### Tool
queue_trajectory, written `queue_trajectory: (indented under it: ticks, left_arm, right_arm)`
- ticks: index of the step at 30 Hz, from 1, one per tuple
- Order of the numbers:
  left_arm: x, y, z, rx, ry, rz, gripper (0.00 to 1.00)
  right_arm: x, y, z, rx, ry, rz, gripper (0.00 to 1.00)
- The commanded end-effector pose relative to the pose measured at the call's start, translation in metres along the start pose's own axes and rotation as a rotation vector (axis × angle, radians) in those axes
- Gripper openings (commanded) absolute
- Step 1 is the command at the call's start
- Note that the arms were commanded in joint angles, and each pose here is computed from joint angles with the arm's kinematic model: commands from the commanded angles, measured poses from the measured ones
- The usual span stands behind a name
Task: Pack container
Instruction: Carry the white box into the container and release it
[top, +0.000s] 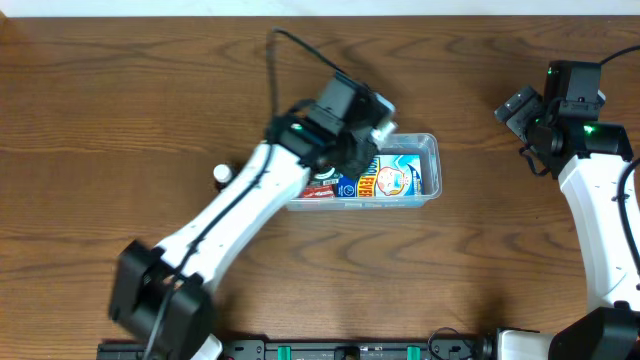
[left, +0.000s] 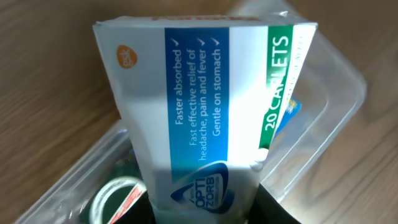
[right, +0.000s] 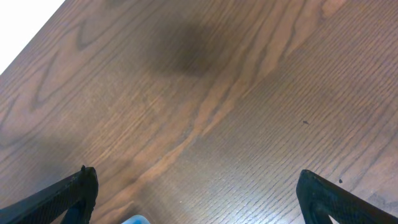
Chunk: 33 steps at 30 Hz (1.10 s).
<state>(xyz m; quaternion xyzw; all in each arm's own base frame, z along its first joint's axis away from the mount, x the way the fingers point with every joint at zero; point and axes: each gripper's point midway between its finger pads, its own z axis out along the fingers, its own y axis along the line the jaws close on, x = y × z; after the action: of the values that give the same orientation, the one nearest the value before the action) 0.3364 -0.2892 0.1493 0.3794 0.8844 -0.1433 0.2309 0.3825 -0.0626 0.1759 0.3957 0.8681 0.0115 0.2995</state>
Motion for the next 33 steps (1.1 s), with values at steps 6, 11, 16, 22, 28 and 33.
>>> queue_trajectory:
  ticks: [6,11,16,22,28,33]
  left_arm:
    - [0.01,-0.016,0.042,0.033,0.067,0.397,0.31]
    - [0.014,-0.02,0.049,0.048,0.082,0.52,0.36]
    - [0.014,-0.023,0.049,0.056,0.08,0.619,0.43]
    - [0.014,-0.025,0.049,0.061,0.078,0.691,0.45]
    - [0.013,-0.025,0.05,0.06,0.074,0.69,0.52]
    - [0.01,-0.025,0.05,0.055,0.063,0.692,0.54]
  right_arm:
    - [0.0,-0.002,0.002,0.008,0.002,0.012,0.99]
    - [0.0,-0.002,0.002,0.008,0.002,0.012,0.99]
    - [0.0,-0.002,0.002,0.008,0.002,0.012,0.99]
    - [0.0,-0.002,0.002,0.008,0.002,0.012,0.99]
    - [0.0,-0.002,0.002,0.008,0.002,0.012,0.99]
    - [0.0,-0.002,0.002,0.008,0.002,0.012,0.99]
